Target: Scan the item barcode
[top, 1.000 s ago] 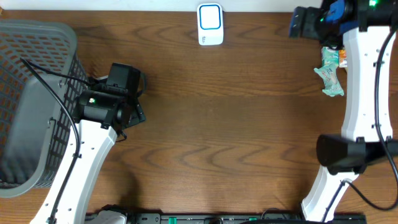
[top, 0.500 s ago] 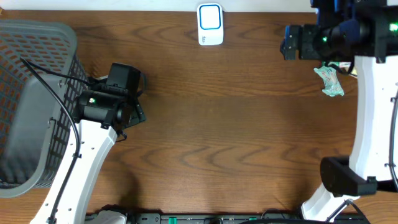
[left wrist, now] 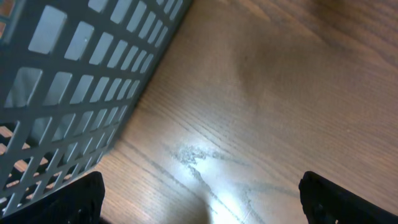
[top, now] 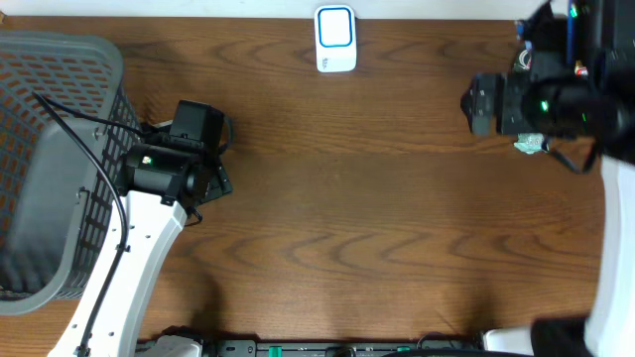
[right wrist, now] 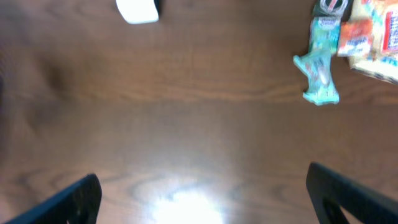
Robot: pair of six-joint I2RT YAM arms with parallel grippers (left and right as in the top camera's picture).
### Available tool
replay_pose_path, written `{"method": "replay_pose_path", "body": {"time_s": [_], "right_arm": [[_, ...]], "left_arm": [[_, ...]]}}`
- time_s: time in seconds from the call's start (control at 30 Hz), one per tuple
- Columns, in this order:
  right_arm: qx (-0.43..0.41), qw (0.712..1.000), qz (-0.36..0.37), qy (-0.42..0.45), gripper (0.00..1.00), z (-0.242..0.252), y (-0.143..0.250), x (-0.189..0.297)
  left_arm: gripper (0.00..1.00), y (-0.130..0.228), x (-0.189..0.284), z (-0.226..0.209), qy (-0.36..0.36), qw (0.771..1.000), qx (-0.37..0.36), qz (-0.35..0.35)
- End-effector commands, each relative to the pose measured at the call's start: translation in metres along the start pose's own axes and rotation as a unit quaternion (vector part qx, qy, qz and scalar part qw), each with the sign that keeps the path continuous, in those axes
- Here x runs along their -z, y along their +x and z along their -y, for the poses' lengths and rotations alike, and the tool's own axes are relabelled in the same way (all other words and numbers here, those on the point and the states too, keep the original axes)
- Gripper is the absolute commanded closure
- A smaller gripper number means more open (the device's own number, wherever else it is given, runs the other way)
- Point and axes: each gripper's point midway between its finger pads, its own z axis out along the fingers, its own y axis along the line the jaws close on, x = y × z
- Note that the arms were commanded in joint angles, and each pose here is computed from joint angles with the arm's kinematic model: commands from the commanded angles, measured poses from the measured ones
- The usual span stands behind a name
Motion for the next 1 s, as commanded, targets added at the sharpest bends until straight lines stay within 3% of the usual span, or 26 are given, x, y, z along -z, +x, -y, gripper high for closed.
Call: {"method": "replay_pose_path", "body": {"time_s": [0.0, 0.4, 0.63, 0.97], "right_arm": [[0.013, 1.0, 0.015, -0.004, 0.01, 0.0, 0.023, 0.011], [-0.002, 0.993, 0.116, -0.016, 0.01, 0.014, 0.116, -0.013], [-0.031, 0.997, 0.062, -0.021, 0.01, 0.02, 0.171, -0.049], [-0.114, 0.992, -0.023, -0.052, 0.01, 0.012, 0.212, -0.079]], "left_arm": [[0.03, -0.002, 0.002, -0.004, -0.005, 1.0, 0.006, 0.005], [0.02, -0.002, 0.002, -0.004, -0.005, 1.0, 0.006, 0.005], [0.02, -0.002, 0.002, -0.004, -0.005, 1.0, 0.006, 0.005], [0.02, -0.002, 0.002, -0.004, -0.005, 1.0, 0.006, 0.005]]}}
